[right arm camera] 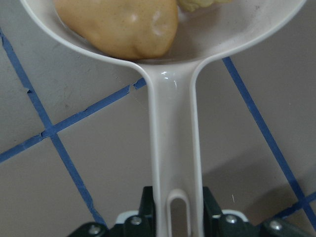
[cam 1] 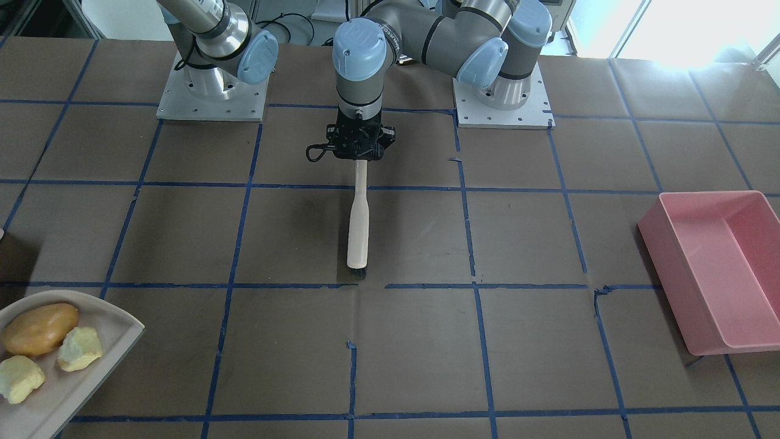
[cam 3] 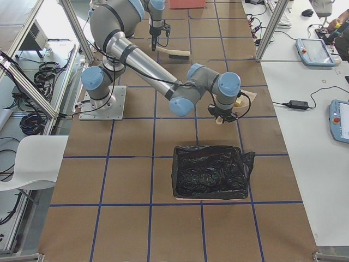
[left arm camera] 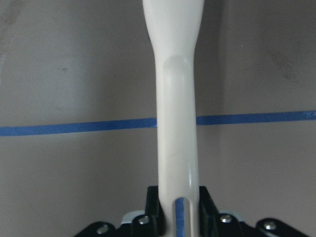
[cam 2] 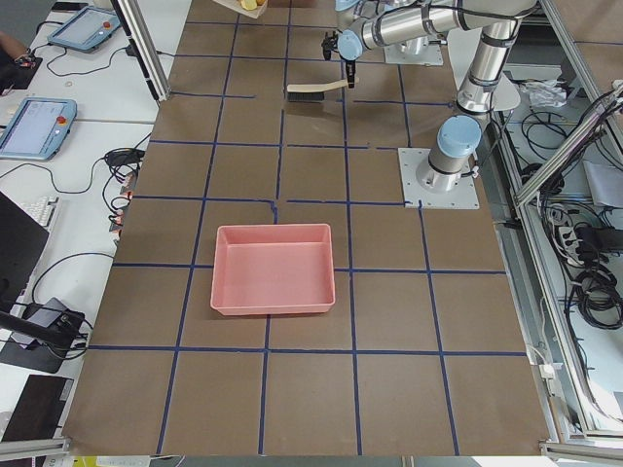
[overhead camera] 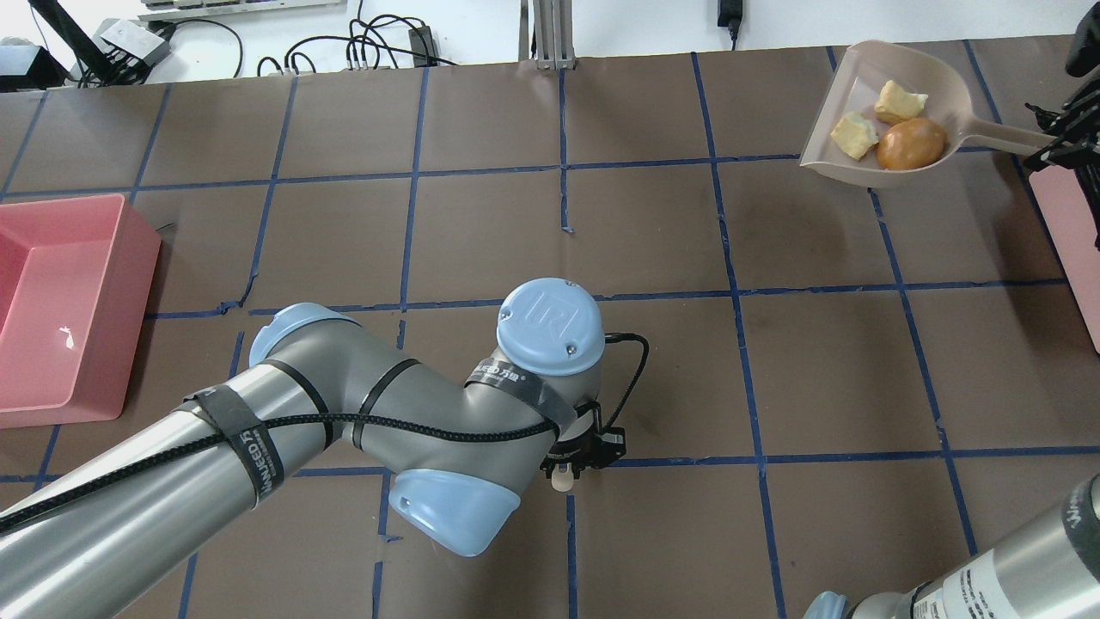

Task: Sweep and dump trash in nearest bin
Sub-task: 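Lift the dustpan with the right gripper while the left gripper withdraws the brush, then lower the brush onto the table and open the left gripper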

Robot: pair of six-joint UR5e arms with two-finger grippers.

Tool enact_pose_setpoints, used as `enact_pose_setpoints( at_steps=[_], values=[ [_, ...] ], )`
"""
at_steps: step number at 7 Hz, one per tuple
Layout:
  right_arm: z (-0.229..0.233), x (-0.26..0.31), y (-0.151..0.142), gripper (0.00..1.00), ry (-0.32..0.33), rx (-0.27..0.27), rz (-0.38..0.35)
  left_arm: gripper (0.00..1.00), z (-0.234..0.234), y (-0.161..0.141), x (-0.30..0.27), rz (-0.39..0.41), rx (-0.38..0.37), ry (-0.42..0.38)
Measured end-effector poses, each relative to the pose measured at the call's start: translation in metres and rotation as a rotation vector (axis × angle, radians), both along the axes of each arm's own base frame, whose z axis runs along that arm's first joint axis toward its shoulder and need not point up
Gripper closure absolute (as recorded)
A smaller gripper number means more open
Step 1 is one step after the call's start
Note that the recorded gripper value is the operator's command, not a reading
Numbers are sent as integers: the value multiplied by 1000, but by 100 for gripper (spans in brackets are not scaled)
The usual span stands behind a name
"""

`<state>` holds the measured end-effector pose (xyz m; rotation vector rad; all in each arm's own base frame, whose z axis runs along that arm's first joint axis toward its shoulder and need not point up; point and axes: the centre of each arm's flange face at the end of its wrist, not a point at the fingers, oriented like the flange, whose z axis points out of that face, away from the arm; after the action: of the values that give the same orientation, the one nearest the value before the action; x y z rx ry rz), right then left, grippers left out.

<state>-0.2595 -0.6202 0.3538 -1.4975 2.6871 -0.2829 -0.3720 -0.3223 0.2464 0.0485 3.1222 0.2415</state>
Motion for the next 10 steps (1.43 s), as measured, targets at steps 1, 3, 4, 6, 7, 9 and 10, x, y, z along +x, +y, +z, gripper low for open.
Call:
enact_pose_setpoints(
  at_steps=[1, 3, 4, 6, 7, 9, 10],
  values=[
    [22, -15, 18, 100, 1, -2, -53, 76, -2, -1, -1, -2, 1, 0],
    [57, -61, 61, 100, 19, -5, -169, 52, -4, -1, 0, -1, 6, -1],
    [73, -90, 90, 100, 38, -4, -235, 48, -4, -2, -1, 2, 7, -1],
    [97, -152, 148, 100, 87, 18, -369, 48, -3, -3, -1, 8, 13, 1],
    [103, -181, 174, 100, 117, 36, -428, 48, -3, -3, -2, 10, 18, 8],
    [103, -230, 223, 100, 150, 73, -532, 48, -1, -3, -3, 11, 20, 16],
    [101, -247, 241, 100, 164, 93, -567, 48, -1, -3, -3, 11, 19, 17]
  ],
)
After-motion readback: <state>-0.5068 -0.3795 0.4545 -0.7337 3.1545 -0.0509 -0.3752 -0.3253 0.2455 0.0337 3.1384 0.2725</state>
